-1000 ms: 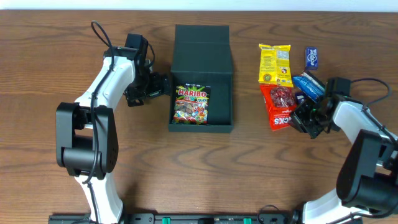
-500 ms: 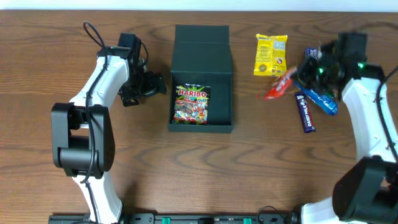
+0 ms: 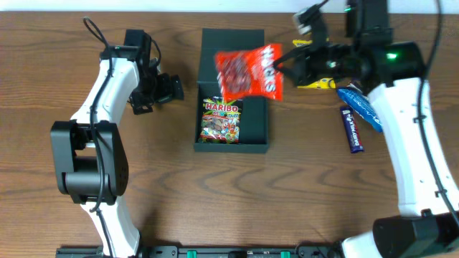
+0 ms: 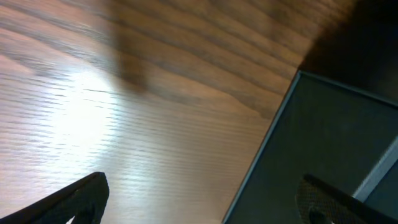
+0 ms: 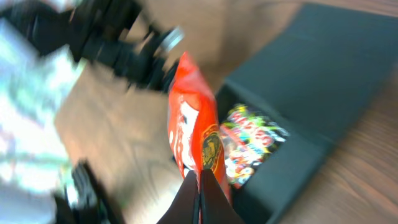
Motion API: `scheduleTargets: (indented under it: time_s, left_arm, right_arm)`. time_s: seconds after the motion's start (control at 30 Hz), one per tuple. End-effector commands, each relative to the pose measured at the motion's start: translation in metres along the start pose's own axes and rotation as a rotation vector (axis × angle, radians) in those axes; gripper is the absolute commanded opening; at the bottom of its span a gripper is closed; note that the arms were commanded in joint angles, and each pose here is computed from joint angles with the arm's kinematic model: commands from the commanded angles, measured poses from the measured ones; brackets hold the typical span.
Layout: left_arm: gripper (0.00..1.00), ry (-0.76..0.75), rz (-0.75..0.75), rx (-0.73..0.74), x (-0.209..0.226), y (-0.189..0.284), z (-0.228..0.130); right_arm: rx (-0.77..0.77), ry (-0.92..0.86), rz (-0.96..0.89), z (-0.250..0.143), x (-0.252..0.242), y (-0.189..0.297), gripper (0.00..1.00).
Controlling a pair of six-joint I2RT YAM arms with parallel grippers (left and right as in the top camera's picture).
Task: Pack container
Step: 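Carry the red Hacks bag over the box, then lower the Hacks bag into the box beside the Haribo bag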
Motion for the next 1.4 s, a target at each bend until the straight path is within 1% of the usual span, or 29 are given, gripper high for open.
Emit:
scheduleTargets:
  time_s: [0.0,0.13,0.27,0.37,0.43,0.53,0.73,0.83,1.03,1.2,1.37]
  left_arm:
    - [0.97,-0.046,0.022,-0.077,0.008,0.026,0.021]
    - [0.98,0.010,0.002,-0.137,0.028,0.057,0.040]
    - [0.97,0.100,-0.021,-0.214,0.062,0.088,0.058]
    - [0.96,0.152,-0.050,-0.250,0.081,0.105,0.064]
    - [0.96,0.176,-0.060,-0.267,0.090,0.114,0.067]
    - [0.95,0.187,-0.069,-0.276,0.097,0.119,0.068]
    - [0.95,0.184,-0.069,-0.278,0.097,0.119,0.069]
    - [0.96,0.184,-0.069,-0.278,0.097,0.119,0.069]
    - [0.95,0.184,-0.069,-0.278,0.097,0.119,0.069]
    - [0.96,0.184,-0.069,-0.279,0.097,0.119,0.069]
    - [0.95,0.183,-0.070,-0.282,0.097,0.119,0.069]
  right_arm:
    - [0.014,0.248,0.122,0.003,0.031,-0.022,0.01]
    - [0.078,0.332,0.194,-0.009,0.043,-0.048,0.01]
    - [0.163,0.385,0.272,-0.028,0.048,-0.078,0.01]
    - [0.193,0.391,0.326,-0.038,0.047,-0.098,0.01]
    - [0.183,0.378,0.398,-0.042,0.051,-0.109,0.01]
    - [0.190,0.352,0.455,-0.046,0.052,-0.122,0.01]
    - [0.288,0.357,0.373,-0.062,0.034,-0.139,0.01]
    - [0.336,0.362,0.284,-0.064,0.020,-0.143,0.01]
    - [0.386,0.406,0.135,-0.049,0.003,-0.128,0.01]
    - [0.355,0.439,0.111,-0.029,0.000,-0.108,0.01]
    - [0.355,0.452,0.128,-0.028,0.004,-0.103,0.01]
Point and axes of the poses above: each gripper's point midway between its finger pads, its own y axis back along the fingers, its own x axis along the line the jaws close on, z = x × y, the point moved 4 cm from there along y, back along the fingers, and after that the axes turned 14 degrees about y, right-handed, at the moved point
